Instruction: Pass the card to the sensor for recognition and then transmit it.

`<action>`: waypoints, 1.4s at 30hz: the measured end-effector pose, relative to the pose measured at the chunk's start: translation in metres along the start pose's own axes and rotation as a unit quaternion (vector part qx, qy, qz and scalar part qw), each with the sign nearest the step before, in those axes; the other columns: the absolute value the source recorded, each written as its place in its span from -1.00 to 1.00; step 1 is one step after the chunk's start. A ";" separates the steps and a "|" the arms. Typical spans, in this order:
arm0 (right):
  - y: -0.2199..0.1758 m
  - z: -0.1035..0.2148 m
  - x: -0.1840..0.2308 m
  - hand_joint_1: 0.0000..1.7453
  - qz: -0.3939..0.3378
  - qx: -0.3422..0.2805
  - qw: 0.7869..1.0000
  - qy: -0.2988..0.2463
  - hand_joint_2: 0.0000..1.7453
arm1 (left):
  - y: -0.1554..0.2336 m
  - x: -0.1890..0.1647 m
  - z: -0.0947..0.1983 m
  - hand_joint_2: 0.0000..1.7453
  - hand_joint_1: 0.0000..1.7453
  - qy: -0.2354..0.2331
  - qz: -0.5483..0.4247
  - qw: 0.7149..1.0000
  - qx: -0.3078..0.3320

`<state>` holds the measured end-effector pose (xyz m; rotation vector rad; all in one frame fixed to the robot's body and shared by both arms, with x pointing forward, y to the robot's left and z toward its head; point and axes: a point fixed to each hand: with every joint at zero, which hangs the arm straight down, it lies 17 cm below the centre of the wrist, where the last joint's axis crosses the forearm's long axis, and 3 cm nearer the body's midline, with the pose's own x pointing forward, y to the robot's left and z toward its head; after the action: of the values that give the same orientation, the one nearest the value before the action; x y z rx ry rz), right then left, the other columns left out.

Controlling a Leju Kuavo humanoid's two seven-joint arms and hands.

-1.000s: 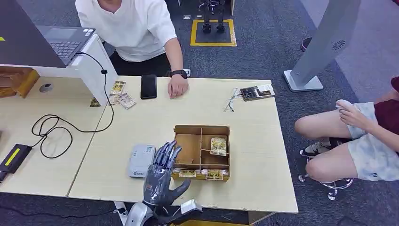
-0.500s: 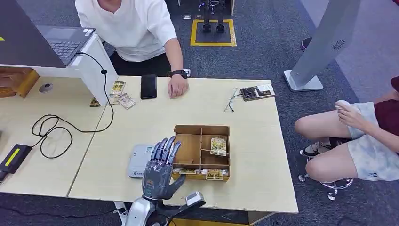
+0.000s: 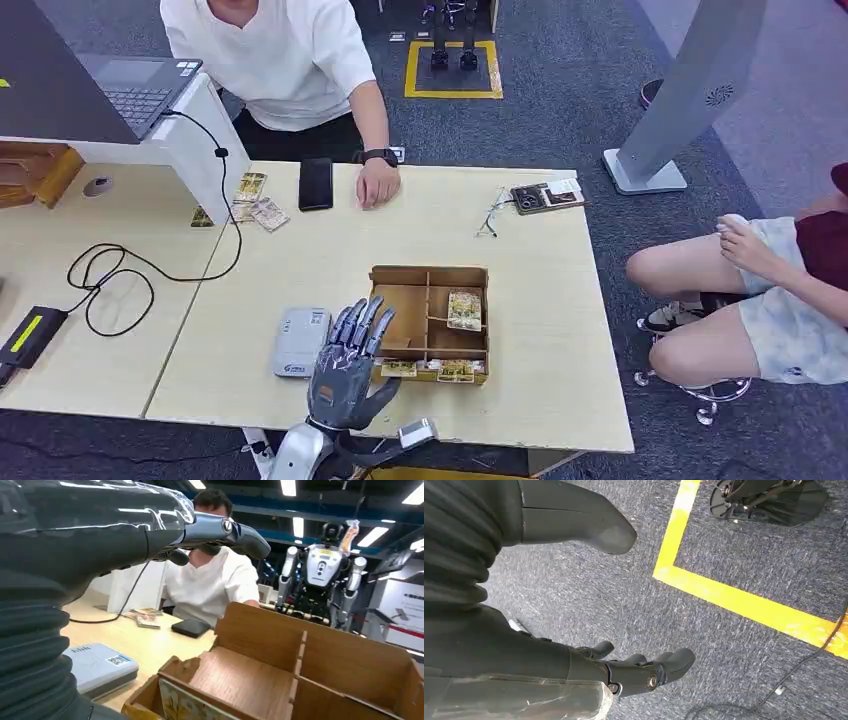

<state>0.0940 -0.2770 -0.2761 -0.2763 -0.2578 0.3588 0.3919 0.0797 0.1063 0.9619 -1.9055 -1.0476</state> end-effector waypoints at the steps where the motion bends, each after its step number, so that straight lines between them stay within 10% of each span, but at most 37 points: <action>1: 0.000 0.000 0.001 -1.00 0.001 0.001 1.000 -0.001 1.00 | -0.001 0.002 0.001 1.00 -1.00 -0.004 -0.001 1.000 -0.002; 22: -0.001 -0.001 0.006 -1.00 0.007 0.002 1.000 -0.006 1.00 | -0.031 0.022 0.011 1.00 -1.00 -0.045 -0.018 0.998 -0.046; 42: -0.001 -0.001 0.005 -1.00 0.004 0.004 1.000 -0.003 1.00 | -0.063 -0.003 0.023 1.00 -1.00 0.011 -0.056 0.994 -0.094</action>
<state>0.0993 -0.2762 -0.2756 -0.2695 -0.2609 0.3682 0.3895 0.0653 0.0411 0.9756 -1.7155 -1.2532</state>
